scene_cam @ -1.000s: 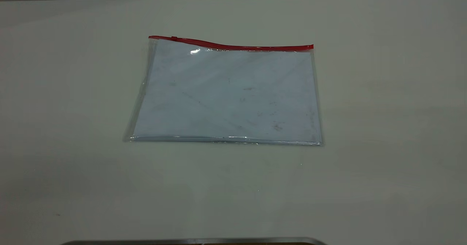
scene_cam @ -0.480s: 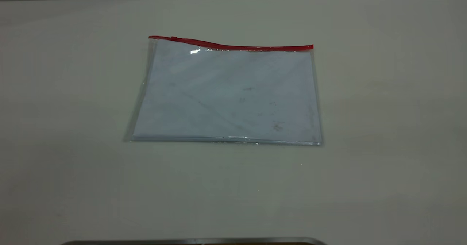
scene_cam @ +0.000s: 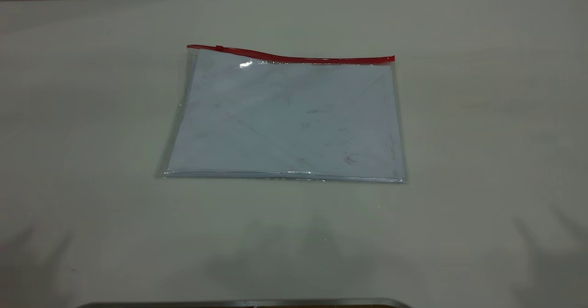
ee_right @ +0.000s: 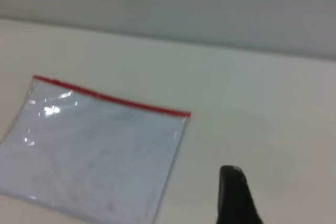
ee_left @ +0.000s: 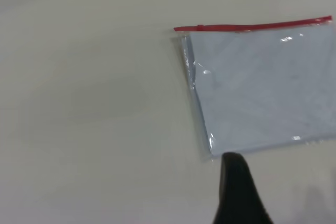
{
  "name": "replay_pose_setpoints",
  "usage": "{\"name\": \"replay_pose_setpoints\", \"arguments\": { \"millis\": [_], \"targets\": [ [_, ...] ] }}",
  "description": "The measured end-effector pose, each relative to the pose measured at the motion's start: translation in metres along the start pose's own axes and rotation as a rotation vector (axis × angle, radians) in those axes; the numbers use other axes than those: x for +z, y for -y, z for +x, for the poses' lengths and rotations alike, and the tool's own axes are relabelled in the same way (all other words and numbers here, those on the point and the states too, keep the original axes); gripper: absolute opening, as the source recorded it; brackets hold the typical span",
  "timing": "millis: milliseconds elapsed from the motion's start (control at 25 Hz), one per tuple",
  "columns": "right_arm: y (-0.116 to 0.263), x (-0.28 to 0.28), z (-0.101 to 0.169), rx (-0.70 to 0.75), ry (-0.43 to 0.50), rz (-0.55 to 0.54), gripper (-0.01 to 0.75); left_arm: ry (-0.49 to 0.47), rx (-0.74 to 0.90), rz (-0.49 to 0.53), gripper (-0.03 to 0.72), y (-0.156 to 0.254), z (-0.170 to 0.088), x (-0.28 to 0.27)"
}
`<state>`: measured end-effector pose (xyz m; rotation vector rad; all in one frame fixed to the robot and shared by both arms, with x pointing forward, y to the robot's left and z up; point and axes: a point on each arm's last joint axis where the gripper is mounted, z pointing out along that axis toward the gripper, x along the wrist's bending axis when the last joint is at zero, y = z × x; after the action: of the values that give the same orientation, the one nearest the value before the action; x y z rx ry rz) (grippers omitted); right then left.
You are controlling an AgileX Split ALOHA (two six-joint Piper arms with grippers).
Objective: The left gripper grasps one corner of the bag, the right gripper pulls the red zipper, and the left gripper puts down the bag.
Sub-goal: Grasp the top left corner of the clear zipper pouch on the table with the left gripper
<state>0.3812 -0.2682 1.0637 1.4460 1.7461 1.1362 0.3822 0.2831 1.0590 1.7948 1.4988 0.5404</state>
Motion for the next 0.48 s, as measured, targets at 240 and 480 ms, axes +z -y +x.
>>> {"name": "replay_pose_setpoints", "arguments": {
  "millis": [240,480],
  "targets": [
    [-0.021,0.063,-0.006,-0.02,-0.013,0.15,0.498,0.02,-0.045,0.124,0.521,-0.017,0.026,0.076],
    [-0.029,0.119,-0.008,-0.017,-0.06,0.294,0.498,0.065,-0.076,0.24,0.521,-0.031,0.05,0.153]
  ]
}}
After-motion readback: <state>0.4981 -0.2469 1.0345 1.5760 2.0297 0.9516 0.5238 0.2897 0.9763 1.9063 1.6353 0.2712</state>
